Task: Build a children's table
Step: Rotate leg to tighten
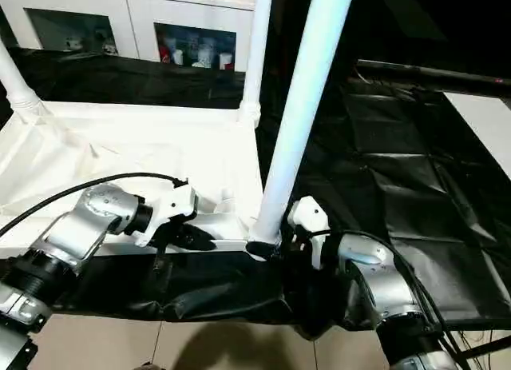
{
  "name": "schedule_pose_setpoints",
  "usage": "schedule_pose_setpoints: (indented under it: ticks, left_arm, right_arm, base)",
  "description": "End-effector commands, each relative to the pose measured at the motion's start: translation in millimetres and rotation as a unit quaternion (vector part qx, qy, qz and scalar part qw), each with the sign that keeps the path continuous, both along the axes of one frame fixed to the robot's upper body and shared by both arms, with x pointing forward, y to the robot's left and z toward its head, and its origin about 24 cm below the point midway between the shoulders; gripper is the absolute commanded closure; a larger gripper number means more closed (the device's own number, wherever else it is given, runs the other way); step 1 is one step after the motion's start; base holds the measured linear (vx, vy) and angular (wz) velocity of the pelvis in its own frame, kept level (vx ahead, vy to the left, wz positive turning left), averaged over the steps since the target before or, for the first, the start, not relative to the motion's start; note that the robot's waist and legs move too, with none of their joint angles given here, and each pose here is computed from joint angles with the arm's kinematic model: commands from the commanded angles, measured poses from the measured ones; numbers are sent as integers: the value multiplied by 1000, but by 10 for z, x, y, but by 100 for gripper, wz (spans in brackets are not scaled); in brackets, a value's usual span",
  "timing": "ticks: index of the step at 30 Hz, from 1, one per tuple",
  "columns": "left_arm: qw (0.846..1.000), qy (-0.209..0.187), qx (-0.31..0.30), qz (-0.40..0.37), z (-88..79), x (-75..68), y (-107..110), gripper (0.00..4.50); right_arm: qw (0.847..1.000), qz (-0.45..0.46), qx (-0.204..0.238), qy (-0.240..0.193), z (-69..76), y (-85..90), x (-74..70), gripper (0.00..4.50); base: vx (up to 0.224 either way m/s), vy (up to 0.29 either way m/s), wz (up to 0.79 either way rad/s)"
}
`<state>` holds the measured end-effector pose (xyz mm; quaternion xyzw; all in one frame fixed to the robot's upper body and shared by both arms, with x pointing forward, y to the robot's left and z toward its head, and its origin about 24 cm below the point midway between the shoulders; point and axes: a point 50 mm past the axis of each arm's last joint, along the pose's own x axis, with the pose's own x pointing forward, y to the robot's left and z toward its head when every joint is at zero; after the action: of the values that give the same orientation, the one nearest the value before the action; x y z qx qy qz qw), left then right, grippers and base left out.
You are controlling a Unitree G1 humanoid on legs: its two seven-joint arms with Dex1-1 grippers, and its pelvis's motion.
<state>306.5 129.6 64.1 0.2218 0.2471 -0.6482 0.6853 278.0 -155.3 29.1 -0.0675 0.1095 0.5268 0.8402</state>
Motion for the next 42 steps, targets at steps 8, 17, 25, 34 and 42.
schedule_pose_setpoints:
  ticks: [8, 17, 25, 34, 42]
  left_arm:
    - [998, 49, 22, -21, -172, -148, 3, 450]
    - [993, 2, 16, 118, -299, 87, -235, 450]
    - [975, -24, 15, 222, -349, 259, -616, 450]
    - [978, -40, 30, 204, -372, 271, -716, 450]
    - [989, -48, 18, 141, -326, 234, -500, 450]
  right_arm:
    - [1000, -5, 9, 5, 21, -68, -20, 178]
    - [971, -238, 32, 17, -168, -30, 232, 181]
    - [892, -450, 6, 45, -317, 85, 445, 181]
    - [924, -375, 68, 24, -145, 382, 510, 111]
    - [973, -227, 46, -15, 8, 127, 369, 68]
  base:
    - [0, 0, 0]
    - [0, 0, 0]
    - [0, 0, 0]
    - [0, 0, 0]
    - [0, 0, 0]
